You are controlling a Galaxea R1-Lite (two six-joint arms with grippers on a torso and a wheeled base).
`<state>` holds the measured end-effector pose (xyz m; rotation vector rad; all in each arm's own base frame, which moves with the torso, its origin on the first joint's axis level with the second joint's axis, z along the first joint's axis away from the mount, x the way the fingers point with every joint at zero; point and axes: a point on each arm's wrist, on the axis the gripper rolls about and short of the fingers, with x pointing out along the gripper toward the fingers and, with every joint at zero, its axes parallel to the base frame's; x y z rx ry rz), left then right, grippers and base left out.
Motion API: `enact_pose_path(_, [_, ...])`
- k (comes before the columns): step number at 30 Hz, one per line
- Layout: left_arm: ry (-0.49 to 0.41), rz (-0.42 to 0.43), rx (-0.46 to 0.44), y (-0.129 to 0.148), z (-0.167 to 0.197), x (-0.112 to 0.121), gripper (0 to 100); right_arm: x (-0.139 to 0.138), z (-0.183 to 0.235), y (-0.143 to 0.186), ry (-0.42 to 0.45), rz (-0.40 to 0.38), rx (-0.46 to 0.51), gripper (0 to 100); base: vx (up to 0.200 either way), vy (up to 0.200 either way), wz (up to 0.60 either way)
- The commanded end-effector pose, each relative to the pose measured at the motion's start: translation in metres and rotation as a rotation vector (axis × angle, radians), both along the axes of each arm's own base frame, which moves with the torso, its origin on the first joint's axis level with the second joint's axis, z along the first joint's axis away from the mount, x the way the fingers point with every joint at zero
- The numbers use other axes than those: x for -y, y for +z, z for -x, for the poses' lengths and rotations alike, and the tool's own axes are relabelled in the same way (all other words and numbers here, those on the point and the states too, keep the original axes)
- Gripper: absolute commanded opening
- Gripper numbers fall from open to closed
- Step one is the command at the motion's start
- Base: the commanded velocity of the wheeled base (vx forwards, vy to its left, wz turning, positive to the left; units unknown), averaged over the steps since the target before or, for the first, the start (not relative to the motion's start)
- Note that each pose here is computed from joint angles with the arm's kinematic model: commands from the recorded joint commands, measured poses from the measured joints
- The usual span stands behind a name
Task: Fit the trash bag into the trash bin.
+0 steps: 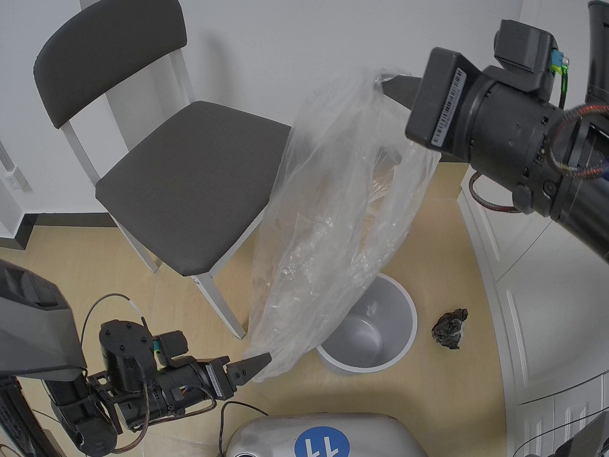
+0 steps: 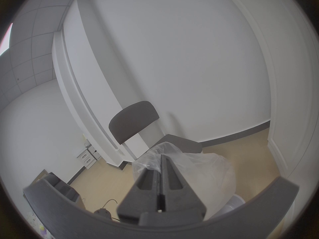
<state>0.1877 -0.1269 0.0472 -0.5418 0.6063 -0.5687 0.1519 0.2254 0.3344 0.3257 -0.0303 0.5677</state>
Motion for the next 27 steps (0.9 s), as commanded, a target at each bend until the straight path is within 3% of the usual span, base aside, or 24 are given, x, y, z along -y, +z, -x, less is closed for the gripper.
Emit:
enact_pose_path(1, [0.004, -0.056, -0.100, -0.024, 0.000, 0.000, 100, 0.000, 0.000, 0.001, 0.002, -0.004, 0.002, 0, 0.000, 0.000, 0.00])
enact_pose_path(2, [0.001, -0.057, -0.102, -0.025, 0.000, 0.001, 0, 0.000, 0.000, 0.001, 0.002, -0.003, 0.001, 0, 0.000, 0.000, 0.00])
enact_pose_path(17, [-0.009, -0.042, -0.064, -0.017, 0.000, 0.002, 0, 0.004, -0.002, -0.007, -0.015, 0.018, -0.014, 0, 0.000, 0.000, 0.00])
enact_pose_path(27, [-0.014, -0.007, 0.003, 0.003, 0.009, -0.003, 0, 0.011, -0.008, -0.013, -0.046, 0.041, -0.026, 0, 0.000, 0.000, 0.00])
